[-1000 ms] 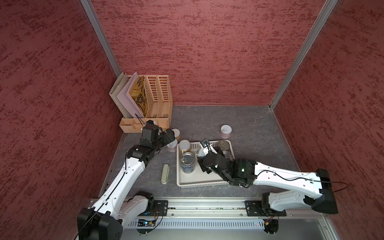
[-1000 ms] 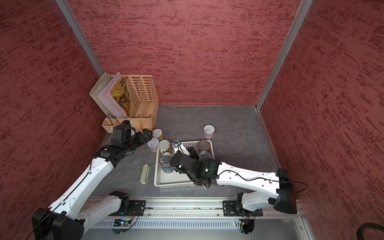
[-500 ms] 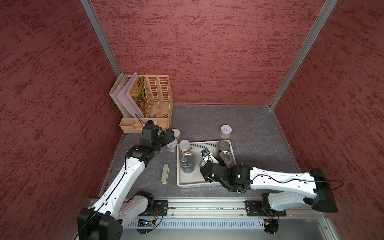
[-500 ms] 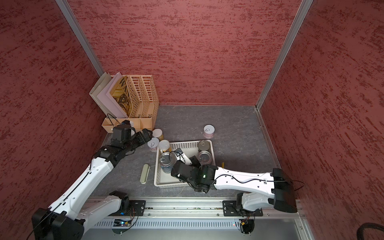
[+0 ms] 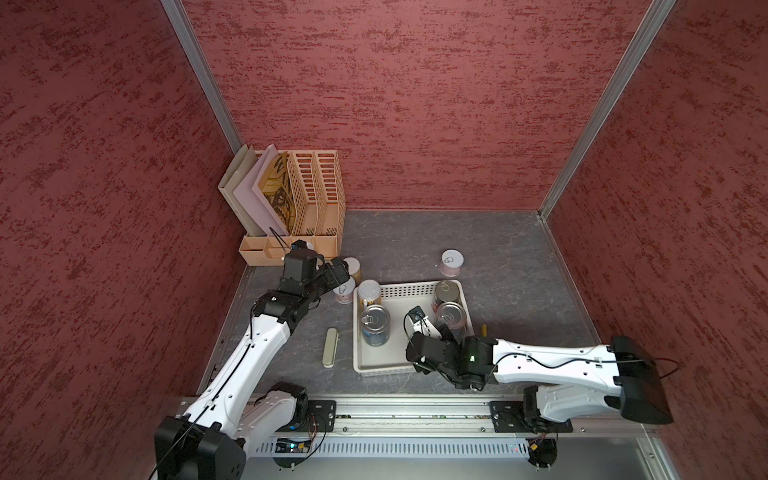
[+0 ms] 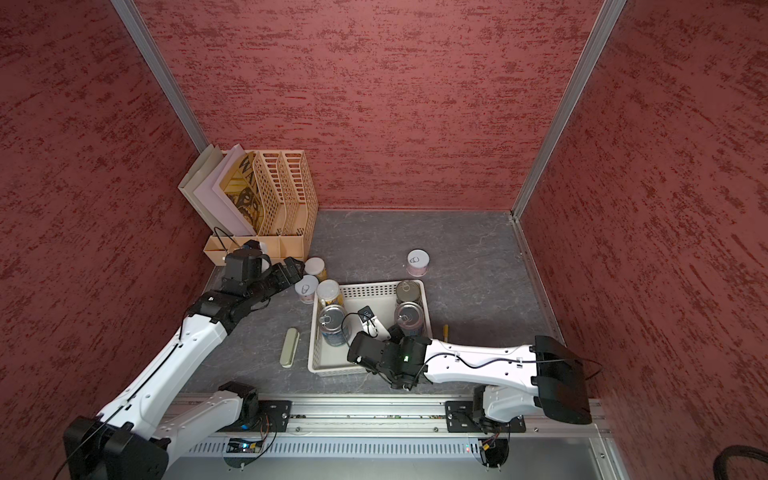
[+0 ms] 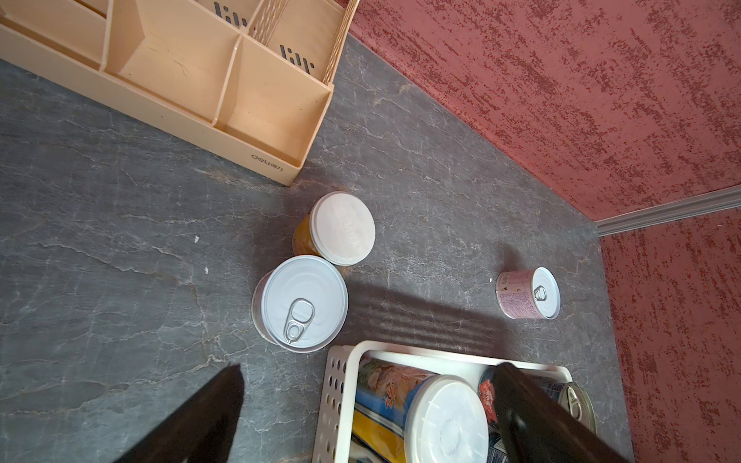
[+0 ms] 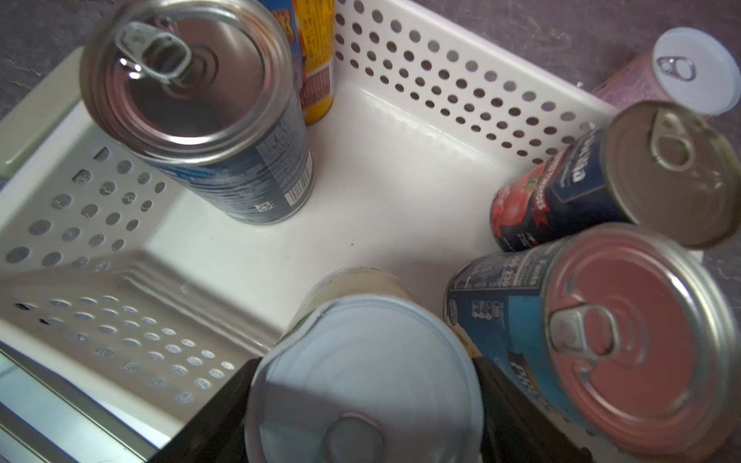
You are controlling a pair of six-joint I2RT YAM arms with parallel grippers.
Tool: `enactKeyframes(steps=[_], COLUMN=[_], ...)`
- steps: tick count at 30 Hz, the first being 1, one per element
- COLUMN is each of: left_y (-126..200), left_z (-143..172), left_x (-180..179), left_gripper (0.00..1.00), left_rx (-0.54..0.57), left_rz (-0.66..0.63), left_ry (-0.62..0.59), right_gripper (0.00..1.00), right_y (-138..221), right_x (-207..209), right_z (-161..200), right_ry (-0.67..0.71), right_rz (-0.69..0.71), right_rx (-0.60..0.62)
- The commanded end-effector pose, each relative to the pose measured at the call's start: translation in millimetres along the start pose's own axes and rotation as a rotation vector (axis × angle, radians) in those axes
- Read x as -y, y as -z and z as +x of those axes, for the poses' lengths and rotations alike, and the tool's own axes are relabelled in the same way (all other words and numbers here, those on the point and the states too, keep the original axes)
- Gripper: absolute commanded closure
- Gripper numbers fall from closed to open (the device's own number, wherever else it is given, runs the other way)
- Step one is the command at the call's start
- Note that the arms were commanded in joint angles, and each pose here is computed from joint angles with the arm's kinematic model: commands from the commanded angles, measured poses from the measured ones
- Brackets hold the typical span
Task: Put the canned food in the basket
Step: Place the canned food in the basket.
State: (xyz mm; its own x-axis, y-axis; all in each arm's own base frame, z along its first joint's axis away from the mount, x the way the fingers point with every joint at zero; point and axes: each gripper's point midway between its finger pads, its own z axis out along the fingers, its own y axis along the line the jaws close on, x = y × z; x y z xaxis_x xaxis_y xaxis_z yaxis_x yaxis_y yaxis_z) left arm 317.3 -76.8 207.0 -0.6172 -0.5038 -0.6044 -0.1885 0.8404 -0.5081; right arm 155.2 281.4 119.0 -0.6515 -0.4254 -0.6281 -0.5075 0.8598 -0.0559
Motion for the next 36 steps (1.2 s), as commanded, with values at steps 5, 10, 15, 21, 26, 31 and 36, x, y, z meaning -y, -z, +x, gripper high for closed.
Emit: enactKeyframes(steps=[5,10,15,21,26,31,36], left_y=[2,1,0,0,0,0,-1], left_z=[-10,-9,-9,-8,-8,-8,-8], left_x=[5,5,5,5,5,5,6], left_gripper=[0.0,0.0,0.0,0.0,0.0,0.0,0.0], left_rx=[0.024,0.02,0.016,0.016,0.014,0.015,0.011], left_rz=[0.012,0.011,0.014,0.013,0.014,0.015,0.015], left_ry=[0.001,0.002,0.003,0.003,0.003,0.004,0.004], right_gripper=[0.47,0.48,0.48,0.46,0.47,0.47,0.48], right_y=[9,9,8,9,8,-7,-13], right_x=[22,31,47,69,83,84,91], right_z=[17,38,56,64,67,79,82], right_ry=[-0.101,-0.136,-0.136,-0.126,-0.139,-0.153,-0.164], right_rz=[0.055,0.065,0.131,0.235,0.271,0.239,0.267], right_rx=[-0.02,-0.077,-0.121,-0.13,-0.136,-0.208,-0.237])
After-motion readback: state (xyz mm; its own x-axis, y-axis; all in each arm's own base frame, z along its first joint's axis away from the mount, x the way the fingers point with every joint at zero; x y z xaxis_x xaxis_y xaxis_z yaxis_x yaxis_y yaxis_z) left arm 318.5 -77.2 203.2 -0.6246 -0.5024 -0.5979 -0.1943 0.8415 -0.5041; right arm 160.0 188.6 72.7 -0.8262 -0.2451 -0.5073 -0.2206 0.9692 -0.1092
